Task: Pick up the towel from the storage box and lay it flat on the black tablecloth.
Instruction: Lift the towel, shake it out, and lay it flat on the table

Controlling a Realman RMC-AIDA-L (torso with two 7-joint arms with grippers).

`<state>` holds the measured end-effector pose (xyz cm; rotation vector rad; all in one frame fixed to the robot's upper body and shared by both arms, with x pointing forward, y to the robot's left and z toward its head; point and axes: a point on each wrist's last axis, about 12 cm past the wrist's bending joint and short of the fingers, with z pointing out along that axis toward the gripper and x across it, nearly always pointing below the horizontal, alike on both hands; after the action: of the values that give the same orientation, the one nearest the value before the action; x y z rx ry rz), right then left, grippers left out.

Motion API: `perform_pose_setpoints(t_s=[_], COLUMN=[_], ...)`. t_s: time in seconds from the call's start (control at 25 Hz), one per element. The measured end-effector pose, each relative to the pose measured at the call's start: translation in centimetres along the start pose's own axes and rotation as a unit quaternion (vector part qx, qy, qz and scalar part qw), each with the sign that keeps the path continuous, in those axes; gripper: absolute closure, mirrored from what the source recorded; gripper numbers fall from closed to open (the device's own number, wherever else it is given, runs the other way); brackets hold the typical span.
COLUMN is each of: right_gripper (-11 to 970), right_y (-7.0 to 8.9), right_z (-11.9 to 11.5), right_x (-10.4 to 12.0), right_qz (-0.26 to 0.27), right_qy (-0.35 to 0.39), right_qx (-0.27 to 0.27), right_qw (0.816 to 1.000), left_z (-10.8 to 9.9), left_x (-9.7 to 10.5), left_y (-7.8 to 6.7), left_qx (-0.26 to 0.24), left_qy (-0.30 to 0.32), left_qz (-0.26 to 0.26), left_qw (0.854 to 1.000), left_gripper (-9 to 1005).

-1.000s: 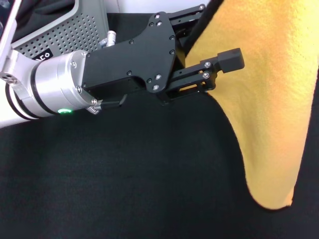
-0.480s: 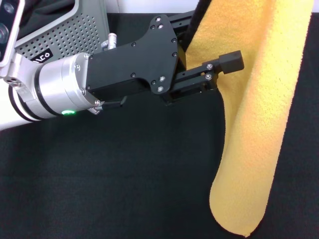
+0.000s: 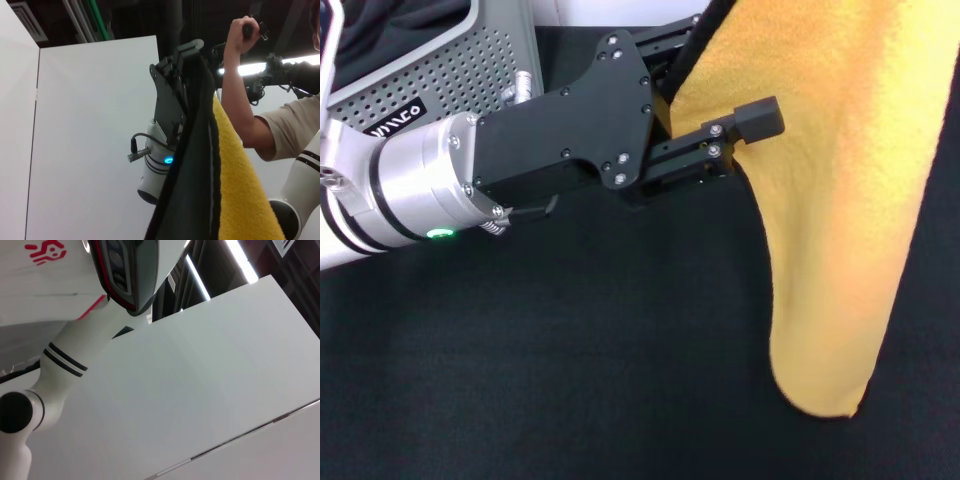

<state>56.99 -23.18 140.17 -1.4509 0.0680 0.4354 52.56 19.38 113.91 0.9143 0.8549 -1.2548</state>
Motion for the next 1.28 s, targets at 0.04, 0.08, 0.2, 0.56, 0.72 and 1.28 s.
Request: perform_pose_setpoints(t_s=[0.04, 0.08, 0.2, 0.56, 0.72, 1.28], right_gripper=[897, 896, 896, 895, 894, 892], right_y=[-0.1, -0.1, -0.3, -1.2, -1.5, -2.2], right_z=[-0.1, -0.2, -0.3, -0.5, -0.4, -0.2], right_x=[-0.1, -0.1, -0.3, -1.1, -1.5, -2.8], right_qz=[-0.001, -0.002, -0.006, -0.019, -0.029, -0.045], right_qy=[0.002, 0.003, 0.004, 0.004, 0.002, -0.006], right_qx=[0.0, 0.0, 0.003, 0.011, 0.011, 0.007], right_qw=[1.0, 1.0, 1.0, 1.0, 1.0, 0.999], left_z=[-0.1, -0.2, -0.4, -0.5, -0.5, -0.6], left_x=[0.0, 0.0, 0.0, 0.0, 0.1, 0.1], left_y=[0.0, -0.1, -0.2, -0.3, -0.3, -0.3], left_qx=[-0.001, -0.003, -0.006, -0.008, -0.008, -0.007], left_qy=[-0.001, -0.002, -0.001, -0.001, 0.0, 0.001], left_qz=[0.0, 0.0, -0.001, 0.004, 0.005, 0.012], left_qw=[1.0, 1.0, 1.0, 1.0, 1.0, 1.0], left_gripper=[456, 456, 456, 457, 457, 458])
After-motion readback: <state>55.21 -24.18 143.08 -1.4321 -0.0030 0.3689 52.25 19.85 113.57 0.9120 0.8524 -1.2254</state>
